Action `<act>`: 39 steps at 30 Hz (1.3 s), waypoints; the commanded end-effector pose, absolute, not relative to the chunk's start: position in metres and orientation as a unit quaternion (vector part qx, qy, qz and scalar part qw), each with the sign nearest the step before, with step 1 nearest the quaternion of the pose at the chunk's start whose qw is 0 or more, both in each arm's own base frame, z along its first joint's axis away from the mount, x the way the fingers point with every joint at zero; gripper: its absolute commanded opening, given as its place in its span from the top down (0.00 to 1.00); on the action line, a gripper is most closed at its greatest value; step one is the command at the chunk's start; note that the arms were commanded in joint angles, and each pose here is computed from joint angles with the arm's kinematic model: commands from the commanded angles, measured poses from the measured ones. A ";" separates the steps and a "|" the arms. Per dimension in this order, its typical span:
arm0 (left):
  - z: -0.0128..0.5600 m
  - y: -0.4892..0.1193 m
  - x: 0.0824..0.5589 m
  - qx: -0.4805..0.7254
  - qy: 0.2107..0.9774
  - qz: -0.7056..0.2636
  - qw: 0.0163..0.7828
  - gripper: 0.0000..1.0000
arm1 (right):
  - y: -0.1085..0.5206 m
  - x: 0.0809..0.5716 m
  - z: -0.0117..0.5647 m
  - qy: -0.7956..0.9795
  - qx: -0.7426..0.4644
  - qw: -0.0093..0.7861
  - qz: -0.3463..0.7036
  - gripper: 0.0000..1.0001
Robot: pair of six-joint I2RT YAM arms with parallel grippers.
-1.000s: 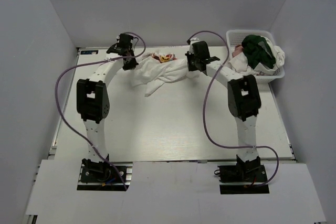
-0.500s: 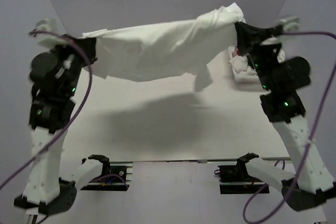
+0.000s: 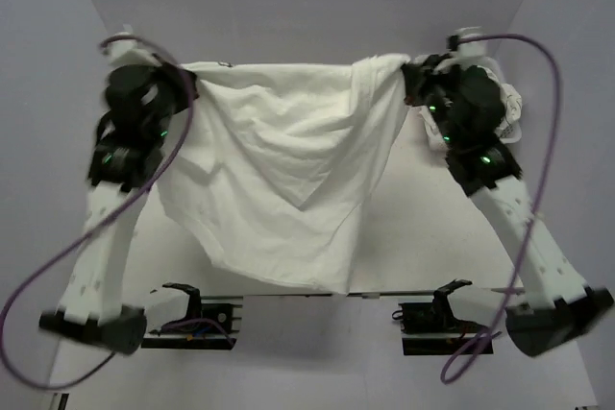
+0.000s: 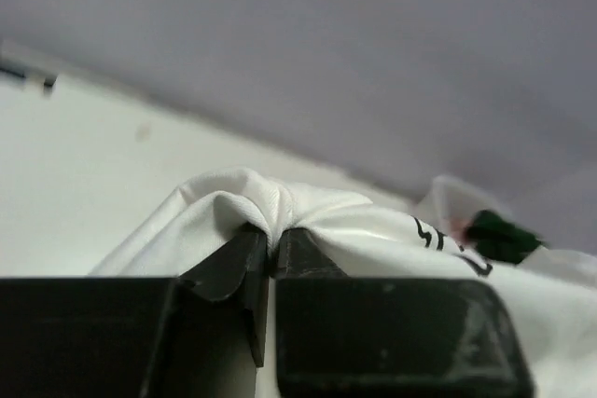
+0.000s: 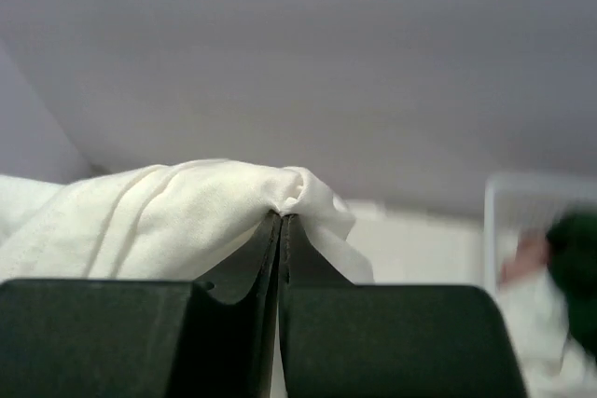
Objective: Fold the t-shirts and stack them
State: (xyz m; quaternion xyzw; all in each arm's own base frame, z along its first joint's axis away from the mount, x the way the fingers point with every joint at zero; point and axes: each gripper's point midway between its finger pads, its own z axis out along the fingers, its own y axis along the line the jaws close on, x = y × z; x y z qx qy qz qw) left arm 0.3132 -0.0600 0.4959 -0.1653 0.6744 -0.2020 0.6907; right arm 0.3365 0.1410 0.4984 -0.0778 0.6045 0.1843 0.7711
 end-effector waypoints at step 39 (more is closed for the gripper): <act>0.066 -0.094 0.311 -0.261 0.918 -0.121 0.273 0.00 | 0.371 0.337 0.032 0.860 -0.409 0.303 0.026 0.41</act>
